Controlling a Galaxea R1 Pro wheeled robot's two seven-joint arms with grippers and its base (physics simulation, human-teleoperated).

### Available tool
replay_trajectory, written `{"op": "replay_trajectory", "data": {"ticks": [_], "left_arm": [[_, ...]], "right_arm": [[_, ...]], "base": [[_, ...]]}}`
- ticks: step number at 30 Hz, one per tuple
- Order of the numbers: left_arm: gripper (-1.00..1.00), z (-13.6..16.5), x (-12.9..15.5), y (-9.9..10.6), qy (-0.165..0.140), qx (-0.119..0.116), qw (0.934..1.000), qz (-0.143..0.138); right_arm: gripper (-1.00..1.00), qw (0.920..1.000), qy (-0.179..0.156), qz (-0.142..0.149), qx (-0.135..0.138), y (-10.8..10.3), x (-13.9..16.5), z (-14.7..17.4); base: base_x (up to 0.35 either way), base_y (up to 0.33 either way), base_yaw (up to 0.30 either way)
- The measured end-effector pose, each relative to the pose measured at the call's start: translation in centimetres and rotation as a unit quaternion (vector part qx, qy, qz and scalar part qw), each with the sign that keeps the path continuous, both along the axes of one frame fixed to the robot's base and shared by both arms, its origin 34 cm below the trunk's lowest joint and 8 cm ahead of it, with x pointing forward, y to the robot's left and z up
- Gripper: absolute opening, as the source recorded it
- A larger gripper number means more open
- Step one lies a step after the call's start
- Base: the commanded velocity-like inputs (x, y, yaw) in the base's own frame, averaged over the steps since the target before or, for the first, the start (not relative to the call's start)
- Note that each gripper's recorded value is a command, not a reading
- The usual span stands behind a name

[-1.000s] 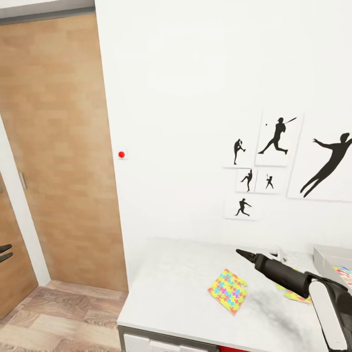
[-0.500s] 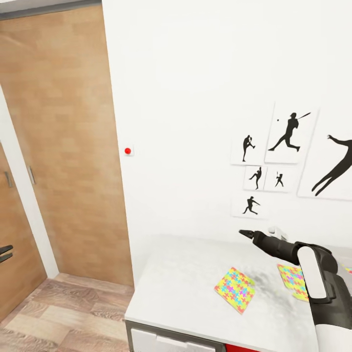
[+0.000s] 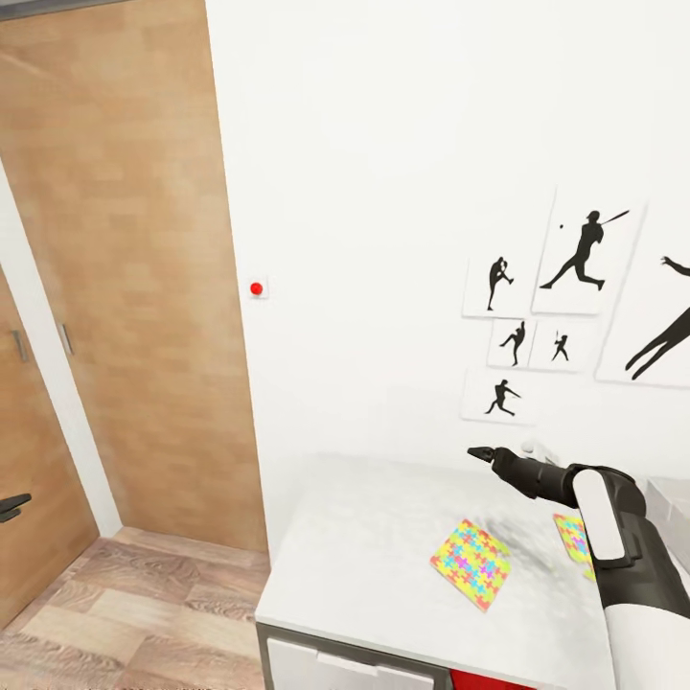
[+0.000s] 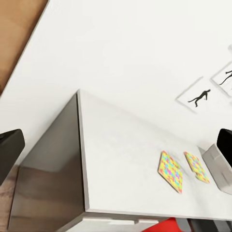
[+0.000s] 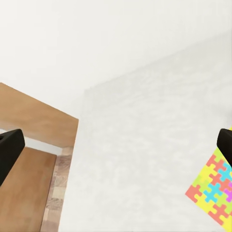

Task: Put all the toys in the child's room - the three board games (two on the bed and one on the table), the two jigsaw puzzles on the table, and the tennis ball on the table - inside the toy box on the table in the child's room.

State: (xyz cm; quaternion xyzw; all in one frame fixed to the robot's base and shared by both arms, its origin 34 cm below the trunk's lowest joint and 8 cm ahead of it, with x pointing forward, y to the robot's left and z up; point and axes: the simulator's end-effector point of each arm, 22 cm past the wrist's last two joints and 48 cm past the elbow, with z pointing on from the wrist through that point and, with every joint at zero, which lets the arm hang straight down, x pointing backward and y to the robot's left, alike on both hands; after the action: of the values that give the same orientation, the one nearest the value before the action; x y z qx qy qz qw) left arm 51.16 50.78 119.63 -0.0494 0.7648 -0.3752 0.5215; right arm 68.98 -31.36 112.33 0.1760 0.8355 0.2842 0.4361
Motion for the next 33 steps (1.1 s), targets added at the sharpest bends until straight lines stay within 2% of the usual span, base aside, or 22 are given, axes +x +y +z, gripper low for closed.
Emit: {"op": "replay_trajectory", "data": {"ticks": [7, 13, 19, 33], "left_arm": [[1.0, -0.5, 0.2, 0.0, 0.007, 0.003, 1.0, 0.001], [1.0, -0.8, 0.3, 0.0, 0.011, 0.004, 0.9999, 0.0], [1.0, -0.9, 0.3, 0.1, 0.012, 0.005, 0.9999, 0.001], [1.0, -0.9, 0.3, 0.1, 0.012, 0.005, 0.9999, 0.001]], "right_arm": [[1.0, 0.9999, 0.01, -0.001, 0.001, -0.1, 0.2, -1.0], [1.0, 0.9998, 0.02, -0.003, 0.0, -0.3, 0.2, -1.8], [1.0, 0.9996, 0.029, -0.005, 0.0, -0.7, 0.2, -2.5], [1.0, 0.9993, 0.037, -0.009, 0.0, -1.0, 0.1, -3.1]], "base": [[0.005, 0.051, 0.001], [0.013, 0.194, 0.0], [0.107, 0.173, 0.0], [0.089, 0.06, 0.0]]}}
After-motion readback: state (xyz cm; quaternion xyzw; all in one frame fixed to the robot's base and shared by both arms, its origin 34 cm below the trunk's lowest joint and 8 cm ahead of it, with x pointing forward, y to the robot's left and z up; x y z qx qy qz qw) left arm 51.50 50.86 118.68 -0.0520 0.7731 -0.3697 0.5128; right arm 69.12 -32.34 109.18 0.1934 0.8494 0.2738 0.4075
